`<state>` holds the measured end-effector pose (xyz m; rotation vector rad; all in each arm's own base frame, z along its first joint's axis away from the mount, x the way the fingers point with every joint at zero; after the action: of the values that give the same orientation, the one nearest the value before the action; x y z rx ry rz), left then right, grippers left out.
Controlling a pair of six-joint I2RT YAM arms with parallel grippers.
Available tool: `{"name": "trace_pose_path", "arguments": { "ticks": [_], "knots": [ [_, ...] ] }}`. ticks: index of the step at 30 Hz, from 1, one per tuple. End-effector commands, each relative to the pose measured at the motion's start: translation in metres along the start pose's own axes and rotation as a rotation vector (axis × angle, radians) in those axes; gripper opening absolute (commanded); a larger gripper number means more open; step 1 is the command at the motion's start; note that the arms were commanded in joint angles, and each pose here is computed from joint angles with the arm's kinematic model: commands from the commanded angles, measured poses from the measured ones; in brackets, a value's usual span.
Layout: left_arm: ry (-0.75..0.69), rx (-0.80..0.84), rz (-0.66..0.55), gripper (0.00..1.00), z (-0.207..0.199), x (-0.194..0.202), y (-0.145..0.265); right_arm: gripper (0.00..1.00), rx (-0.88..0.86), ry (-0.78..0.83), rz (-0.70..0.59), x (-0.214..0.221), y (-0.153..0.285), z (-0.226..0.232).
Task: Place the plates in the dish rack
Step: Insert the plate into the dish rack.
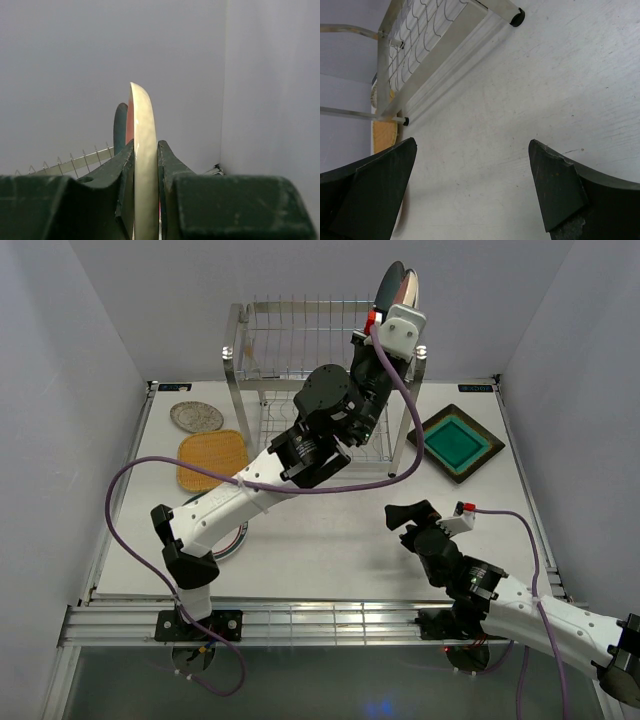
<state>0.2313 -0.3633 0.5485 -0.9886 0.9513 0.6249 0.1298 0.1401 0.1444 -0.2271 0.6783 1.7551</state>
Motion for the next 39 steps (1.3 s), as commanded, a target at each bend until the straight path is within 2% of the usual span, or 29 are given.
{"name": "trace_pose_path", "arguments": {
  "ticks": [1,10,14,22,33,39],
  "knots": [
    [0.127,-0.155,-0.200,0.00,0.056,-0.055,-0.004,0.98,-0.003,-0.017,-0.053,-0.006,0.001,-0.001],
    [0.145,-0.247,-0.221,0.00,0.069,-0.037,-0.022,0.98,-0.013,-0.019,-0.054,-0.007,0.002,-0.003],
    [0.204,-0.291,-0.242,0.00,0.076,-0.038,-0.027,0.98,-0.012,-0.021,-0.047,-0.006,0.002,-0.004],
    [0.247,-0.268,-0.286,0.00,0.080,-0.037,-0.032,0.98,-0.009,-0.026,-0.034,-0.004,0.002,-0.007],
    [0.327,-0.360,-0.327,0.00,0.091,-0.018,-0.046,0.98,-0.010,-0.030,-0.031,-0.003,0.002,-0.008],
    [0.332,-0.341,-0.349,0.00,0.084,-0.011,-0.053,0.98,-0.014,-0.033,-0.037,-0.004,0.003,-0.011]
  ]
}}
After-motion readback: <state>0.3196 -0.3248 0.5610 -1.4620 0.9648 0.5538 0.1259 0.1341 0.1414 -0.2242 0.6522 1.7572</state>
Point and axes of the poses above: each gripper's point midway between its finger pads, its own y axis back along the fingers, its own z axis along the line the jaws close on, x = y × z, the point moved 9 cm from there along y, back along the fingers, and after that the axes turned 7 degrees about -y, right-handed, at the moved point
